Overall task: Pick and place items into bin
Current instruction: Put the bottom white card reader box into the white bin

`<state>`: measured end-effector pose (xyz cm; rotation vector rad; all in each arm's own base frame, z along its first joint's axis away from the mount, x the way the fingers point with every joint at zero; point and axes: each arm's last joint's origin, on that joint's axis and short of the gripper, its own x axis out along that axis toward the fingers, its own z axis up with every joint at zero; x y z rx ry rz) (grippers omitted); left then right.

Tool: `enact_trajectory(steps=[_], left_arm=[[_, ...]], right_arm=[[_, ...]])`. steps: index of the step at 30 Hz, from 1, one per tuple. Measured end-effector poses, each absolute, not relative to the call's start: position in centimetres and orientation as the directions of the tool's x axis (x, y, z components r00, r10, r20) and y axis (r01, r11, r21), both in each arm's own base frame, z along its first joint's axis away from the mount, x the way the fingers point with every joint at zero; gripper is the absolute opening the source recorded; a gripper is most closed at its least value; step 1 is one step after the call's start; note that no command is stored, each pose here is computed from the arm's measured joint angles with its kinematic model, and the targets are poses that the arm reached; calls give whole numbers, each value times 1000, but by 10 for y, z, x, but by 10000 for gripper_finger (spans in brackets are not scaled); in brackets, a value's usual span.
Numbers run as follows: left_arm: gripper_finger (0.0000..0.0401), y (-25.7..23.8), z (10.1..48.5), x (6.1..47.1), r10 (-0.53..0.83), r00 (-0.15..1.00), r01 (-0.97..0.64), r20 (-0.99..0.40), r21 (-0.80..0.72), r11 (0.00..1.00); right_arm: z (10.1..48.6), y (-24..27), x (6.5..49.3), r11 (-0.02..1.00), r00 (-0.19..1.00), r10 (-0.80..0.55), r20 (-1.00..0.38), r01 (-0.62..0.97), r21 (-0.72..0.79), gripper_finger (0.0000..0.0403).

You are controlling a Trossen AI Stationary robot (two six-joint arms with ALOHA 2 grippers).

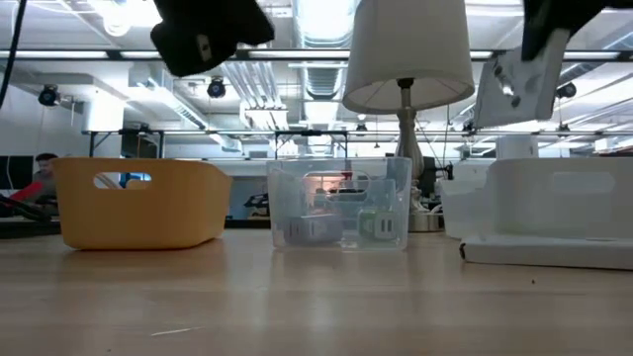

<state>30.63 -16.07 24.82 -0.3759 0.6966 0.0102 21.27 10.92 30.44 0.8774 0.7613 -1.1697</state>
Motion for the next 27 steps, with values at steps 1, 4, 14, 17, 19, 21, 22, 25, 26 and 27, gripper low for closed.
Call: enact_trajectory(steps=[1, 4, 14, 17, 19, 21, 22, 25, 26, 27], left_arm=[[0, -160, 246, 305, -112, 766, -140, -633, -334, 932], [0, -159, 241, 304, -109, 775, -154, -622, -353, 923], [0, -144, 239, 313, -73, 802, -191, -593, -371, 909], [0, -134, 240, 317, -48, 810, -217, -584, -376, 901], [0, -129, 241, 320, -36, 813, -231, -582, -378, 897], [0, -125, 242, 321, -34, 813, -236, -581, -382, 894], [0, -124, 242, 321, -32, 814, -237, -580, -382, 893], [0, -122, 243, 321, -39, 813, -232, -581, -385, 894], [0, -122, 243, 321, -41, 813, -231, -582, -385, 894], [0, -122, 243, 321, -41, 812, -230, -582, -385, 894]], right_arm=[[302, 101, 211, 152, 228, -419, -879, 972, 180, 39], [289, 83, 211, 167, 237, -357, -904, 968, 187, 39], [249, 60, 202, 60, 260, -280, -924, 965, 254, 39], [234, 61, 207, 57, 330, -256, -909, 943, 326, 38], [225, 62, 210, 55, 372, -245, -895, 927, 370, 38], [218, 61, 210, 44, 382, -243, -892, 923, 383, 38], [215, 60, 209, 33, 375, -247, -893, 925, 379, 38], [208, 58, 206, 4, 359, -257, -897, 929, 371, 42], [206, 58, 205, -3, 350, -259, -900, 932, 363, 46], [205, 58, 204, -11, 341, -260, -903, 934, 356, 51]])
